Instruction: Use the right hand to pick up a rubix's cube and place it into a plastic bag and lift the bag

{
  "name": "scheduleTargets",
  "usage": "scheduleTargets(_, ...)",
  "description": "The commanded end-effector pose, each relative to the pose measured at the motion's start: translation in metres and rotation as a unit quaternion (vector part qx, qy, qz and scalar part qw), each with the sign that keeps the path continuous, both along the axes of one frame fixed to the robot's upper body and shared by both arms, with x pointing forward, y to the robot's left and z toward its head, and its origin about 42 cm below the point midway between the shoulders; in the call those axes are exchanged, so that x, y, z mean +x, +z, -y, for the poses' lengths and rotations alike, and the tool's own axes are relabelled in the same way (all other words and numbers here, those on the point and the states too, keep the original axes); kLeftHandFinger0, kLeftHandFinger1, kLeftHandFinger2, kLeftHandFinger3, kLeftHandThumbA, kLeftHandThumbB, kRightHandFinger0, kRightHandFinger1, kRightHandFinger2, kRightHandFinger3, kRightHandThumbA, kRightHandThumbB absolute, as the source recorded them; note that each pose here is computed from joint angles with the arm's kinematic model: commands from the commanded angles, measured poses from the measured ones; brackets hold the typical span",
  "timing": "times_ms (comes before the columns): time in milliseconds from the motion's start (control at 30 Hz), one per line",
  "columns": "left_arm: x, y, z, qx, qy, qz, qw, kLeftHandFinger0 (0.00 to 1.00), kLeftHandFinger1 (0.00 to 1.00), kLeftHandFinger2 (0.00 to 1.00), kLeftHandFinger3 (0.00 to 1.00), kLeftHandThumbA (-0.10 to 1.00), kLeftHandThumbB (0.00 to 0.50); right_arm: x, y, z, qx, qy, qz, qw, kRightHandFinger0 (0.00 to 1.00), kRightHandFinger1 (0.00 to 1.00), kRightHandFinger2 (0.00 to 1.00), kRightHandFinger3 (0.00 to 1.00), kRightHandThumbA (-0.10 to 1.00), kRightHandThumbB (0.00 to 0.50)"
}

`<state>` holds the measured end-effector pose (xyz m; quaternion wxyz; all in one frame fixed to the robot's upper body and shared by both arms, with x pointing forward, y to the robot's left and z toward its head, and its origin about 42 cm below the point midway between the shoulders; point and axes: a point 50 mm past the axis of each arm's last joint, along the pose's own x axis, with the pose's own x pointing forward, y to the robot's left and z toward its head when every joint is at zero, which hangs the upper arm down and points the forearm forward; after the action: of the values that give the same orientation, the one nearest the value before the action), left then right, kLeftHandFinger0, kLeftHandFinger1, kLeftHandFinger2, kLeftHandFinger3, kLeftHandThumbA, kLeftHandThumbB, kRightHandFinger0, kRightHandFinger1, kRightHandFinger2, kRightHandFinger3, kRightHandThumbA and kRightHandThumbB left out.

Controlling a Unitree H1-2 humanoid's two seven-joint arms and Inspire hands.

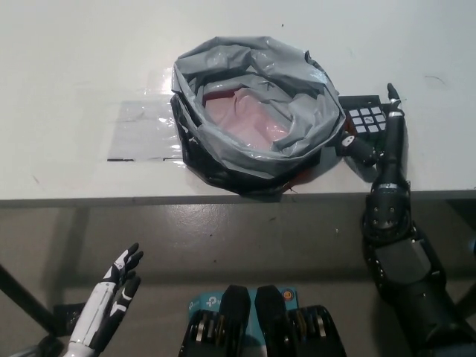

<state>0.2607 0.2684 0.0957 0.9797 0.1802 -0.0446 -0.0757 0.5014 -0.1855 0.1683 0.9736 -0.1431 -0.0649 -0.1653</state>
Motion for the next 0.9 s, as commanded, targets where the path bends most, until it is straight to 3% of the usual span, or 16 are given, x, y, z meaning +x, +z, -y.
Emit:
scheduleTargets(0,0.000,0.011,0.000,0.014,-0.015,0.032,0.999,1.00,1.00,1.00,1.00,0.97,0.217,0.017,0.037,-0.011,0.022,0.007,0.052,0.998,1.00,1.00,1.00,1.00,0.81,0.417)
scheduleTargets(867,0.000,0.012,-0.001,0.014,-0.014,0.035,0.999,1.00,1.00,1.00,1.00,0.98,0.205,0.023,0.015,-0.011,0.058,0.019,0.010,0.998,1.00,1.00,1.00,1.00,0.71,0.419)
